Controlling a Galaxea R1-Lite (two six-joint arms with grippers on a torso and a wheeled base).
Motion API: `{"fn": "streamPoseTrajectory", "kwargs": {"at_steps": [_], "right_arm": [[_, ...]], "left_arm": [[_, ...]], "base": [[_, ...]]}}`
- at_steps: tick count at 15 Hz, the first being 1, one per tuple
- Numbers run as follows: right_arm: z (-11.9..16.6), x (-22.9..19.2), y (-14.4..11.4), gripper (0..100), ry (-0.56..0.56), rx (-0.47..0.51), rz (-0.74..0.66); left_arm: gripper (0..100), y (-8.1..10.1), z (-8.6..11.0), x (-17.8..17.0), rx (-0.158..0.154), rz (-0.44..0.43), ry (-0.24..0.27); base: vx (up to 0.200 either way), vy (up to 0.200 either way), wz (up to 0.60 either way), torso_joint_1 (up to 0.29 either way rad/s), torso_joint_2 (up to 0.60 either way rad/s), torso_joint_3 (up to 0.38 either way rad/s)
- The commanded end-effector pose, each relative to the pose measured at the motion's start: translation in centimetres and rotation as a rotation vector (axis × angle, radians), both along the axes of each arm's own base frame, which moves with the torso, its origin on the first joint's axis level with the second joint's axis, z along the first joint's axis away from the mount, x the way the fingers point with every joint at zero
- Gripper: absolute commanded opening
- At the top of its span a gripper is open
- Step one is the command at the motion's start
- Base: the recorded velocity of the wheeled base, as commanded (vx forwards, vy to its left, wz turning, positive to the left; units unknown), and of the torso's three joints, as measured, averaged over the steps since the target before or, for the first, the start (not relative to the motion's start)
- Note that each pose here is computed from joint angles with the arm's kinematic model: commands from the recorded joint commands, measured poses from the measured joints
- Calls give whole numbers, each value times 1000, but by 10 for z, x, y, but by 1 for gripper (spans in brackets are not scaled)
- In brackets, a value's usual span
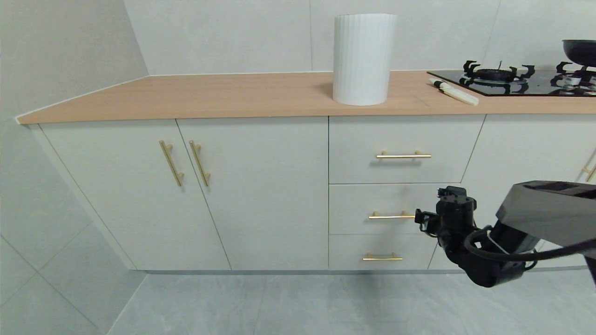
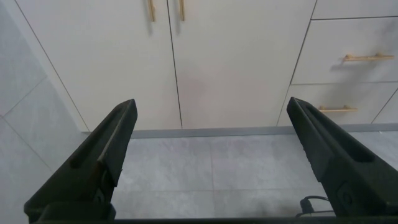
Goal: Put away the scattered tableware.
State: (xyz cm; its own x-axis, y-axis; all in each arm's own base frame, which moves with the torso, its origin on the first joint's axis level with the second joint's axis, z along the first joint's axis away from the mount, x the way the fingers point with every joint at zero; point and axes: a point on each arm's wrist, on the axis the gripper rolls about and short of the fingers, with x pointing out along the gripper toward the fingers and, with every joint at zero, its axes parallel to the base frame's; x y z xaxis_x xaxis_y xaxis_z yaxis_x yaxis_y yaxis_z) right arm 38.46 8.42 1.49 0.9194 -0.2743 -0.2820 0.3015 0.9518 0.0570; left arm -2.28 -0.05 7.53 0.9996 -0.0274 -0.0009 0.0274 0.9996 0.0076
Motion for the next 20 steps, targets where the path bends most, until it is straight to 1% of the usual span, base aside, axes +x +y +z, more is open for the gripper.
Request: {"fn": "streamPoseTrajectory", "kwargs": {"at_steps": [1, 2, 3, 5, 8, 9, 12, 14, 17, 18, 19, 20], "right_arm": [[56, -60, -4, 100, -98, 20, 30], [75, -86, -12, 100, -130, 5, 36], [103, -123, -22, 100, -187, -25, 43], [135, -176, -33, 100, -283, -36, 63], [165, -243, -55, 100, -397, -90, 43], [172, -262, -61, 100, -413, -116, 32], [182, -323, -79, 100, -436, -199, -5], [181, -355, -91, 100, -418, -222, -85], [178, -401, -99, 100, -439, -231, -151], [176, -409, -99, 100, -445, -235, -167], [173, -430, -100, 100, -459, -259, -206], [170, -439, -100, 100, -475, -268, -216]], "left_arm": [[100, 0, 0, 0, 0, 0, 1], [100, 0, 0, 0, 0, 0, 1], [100, 0, 0, 0, 0, 0, 1], [100, 0, 0, 0, 0, 1, 1], [100, 0, 0, 0, 0, 0, 1], [100, 0, 0, 0, 0, 0, 1], [100, 0, 0, 0, 0, 0, 1], [100, 0, 0, 0, 0, 1, 1], [100, 0, 0, 0, 0, 1, 1], [100, 0, 0, 0, 2, 0, 1], [100, 0, 0, 0, 0, 0, 1], [100, 0, 0, 0, 0, 0, -1]], "base": [[0, 0, 0, 0, 0, 0], [0, 0, 0, 0, 0, 0], [0, 0, 0, 0, 0, 0], [0, 0, 0, 0, 0, 0], [0, 0, 0, 0, 0, 0], [0, 0, 0, 0, 0, 0], [0, 0, 0, 0, 0, 0], [0, 0, 0, 0, 0, 0], [0, 0, 0, 0, 0, 0], [0, 0, 0, 0, 0, 0], [0, 0, 0, 0, 0, 0], [0, 0, 0, 0, 0, 0]]}}
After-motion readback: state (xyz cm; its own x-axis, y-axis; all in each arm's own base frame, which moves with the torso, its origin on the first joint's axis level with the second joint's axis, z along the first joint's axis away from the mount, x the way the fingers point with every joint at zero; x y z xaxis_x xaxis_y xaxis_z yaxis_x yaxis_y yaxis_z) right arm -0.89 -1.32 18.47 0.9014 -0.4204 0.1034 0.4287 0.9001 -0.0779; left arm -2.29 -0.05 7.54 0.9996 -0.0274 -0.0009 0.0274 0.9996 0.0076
